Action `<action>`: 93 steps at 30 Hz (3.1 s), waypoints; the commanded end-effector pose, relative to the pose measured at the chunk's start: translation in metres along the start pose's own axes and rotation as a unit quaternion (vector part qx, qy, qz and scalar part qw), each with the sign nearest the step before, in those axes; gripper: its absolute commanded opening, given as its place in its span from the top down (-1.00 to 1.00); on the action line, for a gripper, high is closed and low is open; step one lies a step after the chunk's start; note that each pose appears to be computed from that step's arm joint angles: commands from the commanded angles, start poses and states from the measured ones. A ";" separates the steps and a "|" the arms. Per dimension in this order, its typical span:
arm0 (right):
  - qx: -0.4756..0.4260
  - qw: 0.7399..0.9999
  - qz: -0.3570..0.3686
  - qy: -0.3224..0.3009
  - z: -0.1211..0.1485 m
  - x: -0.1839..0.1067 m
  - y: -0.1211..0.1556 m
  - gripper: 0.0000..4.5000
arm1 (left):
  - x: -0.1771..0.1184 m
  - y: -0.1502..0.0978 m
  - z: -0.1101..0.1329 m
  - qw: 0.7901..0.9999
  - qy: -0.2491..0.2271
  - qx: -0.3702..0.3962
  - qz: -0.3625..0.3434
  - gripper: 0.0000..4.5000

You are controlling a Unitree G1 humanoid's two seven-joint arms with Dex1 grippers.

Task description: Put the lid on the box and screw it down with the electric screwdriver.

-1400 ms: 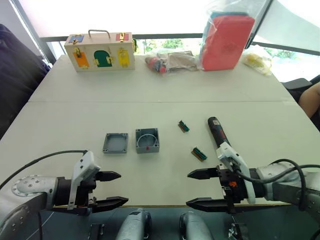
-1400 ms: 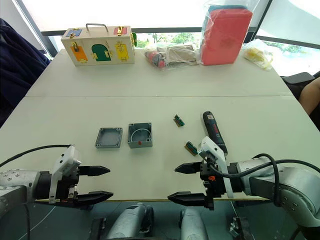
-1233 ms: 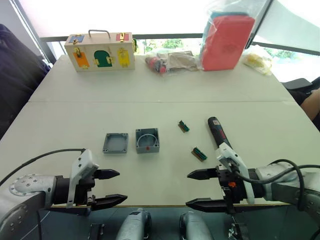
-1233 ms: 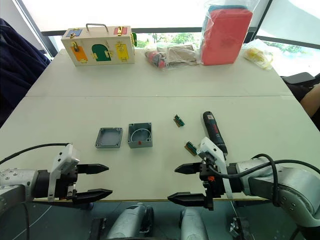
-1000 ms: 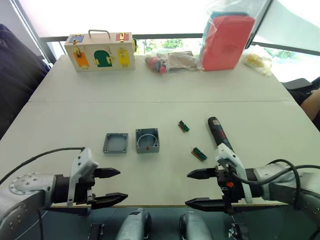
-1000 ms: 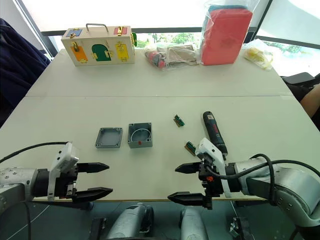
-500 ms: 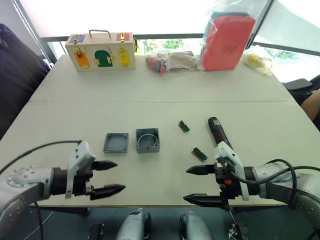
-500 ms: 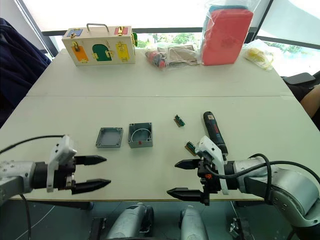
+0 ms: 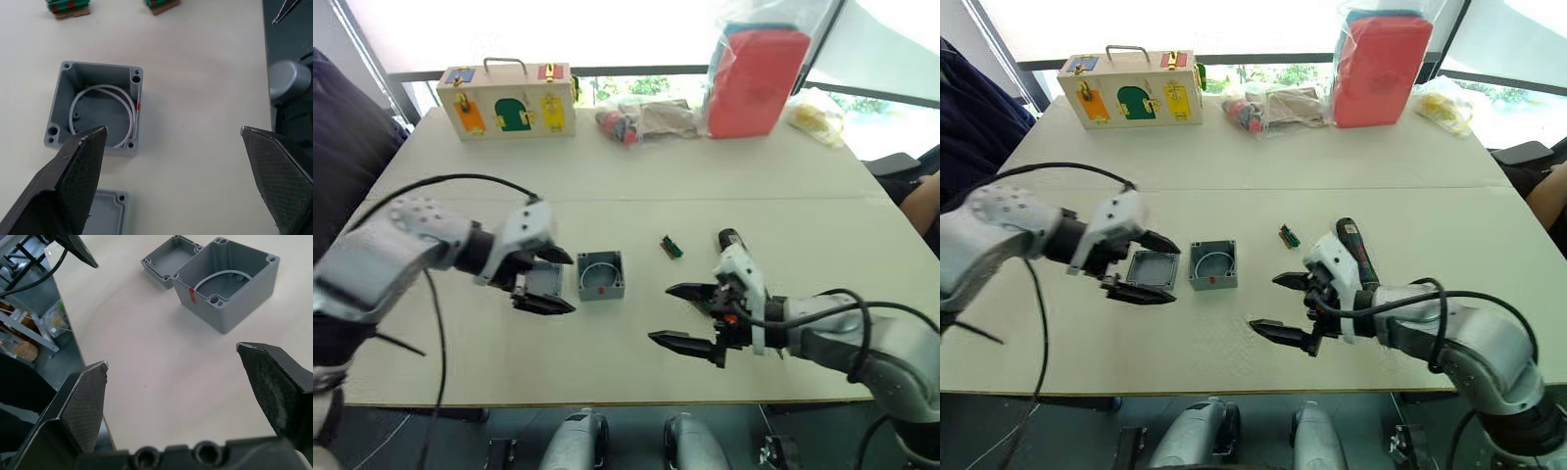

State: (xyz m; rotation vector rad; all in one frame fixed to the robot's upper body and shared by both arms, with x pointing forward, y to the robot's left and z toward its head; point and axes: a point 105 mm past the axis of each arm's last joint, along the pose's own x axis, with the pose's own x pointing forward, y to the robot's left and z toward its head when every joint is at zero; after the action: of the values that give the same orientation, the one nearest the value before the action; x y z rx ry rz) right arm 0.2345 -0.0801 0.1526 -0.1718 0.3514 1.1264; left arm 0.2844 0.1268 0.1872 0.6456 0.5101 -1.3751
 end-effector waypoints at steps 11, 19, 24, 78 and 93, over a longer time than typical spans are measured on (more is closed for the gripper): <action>-0.019 0.998 -0.040 -0.032 0.009 0.010 0.001 -1.00 | 0.037 0.035 0.000 0.998 0.040 0.037 -0.018 -0.99; -0.016 0.997 -0.066 -0.038 0.011 0.005 -0.005 -1.00 | 0.055 0.039 -0.002 0.995 0.061 0.067 -0.041 -0.99; -0.014 0.995 -0.085 -0.041 0.013 0.000 -0.008 -1.00 | 0.064 0.038 -0.001 0.993 0.063 0.089 -0.054 -0.27; -0.070 0.995 0.004 -0.070 0.048 -0.016 0.011 -1.00 | -0.067 0.073 0.033 0.998 0.031 0.034 0.040 -0.06; -0.220 0.973 -0.015 -0.070 0.058 0.038 -0.008 -1.00 | -0.066 0.054 -0.057 0.867 0.090 -0.357 0.336 -0.06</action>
State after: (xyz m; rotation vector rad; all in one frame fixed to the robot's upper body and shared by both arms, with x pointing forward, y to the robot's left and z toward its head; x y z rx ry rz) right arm 0.2671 -0.0352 0.1824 -0.4606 0.0255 1.1648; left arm 0.3291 0.2114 0.1807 0.2764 0.8649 -0.4530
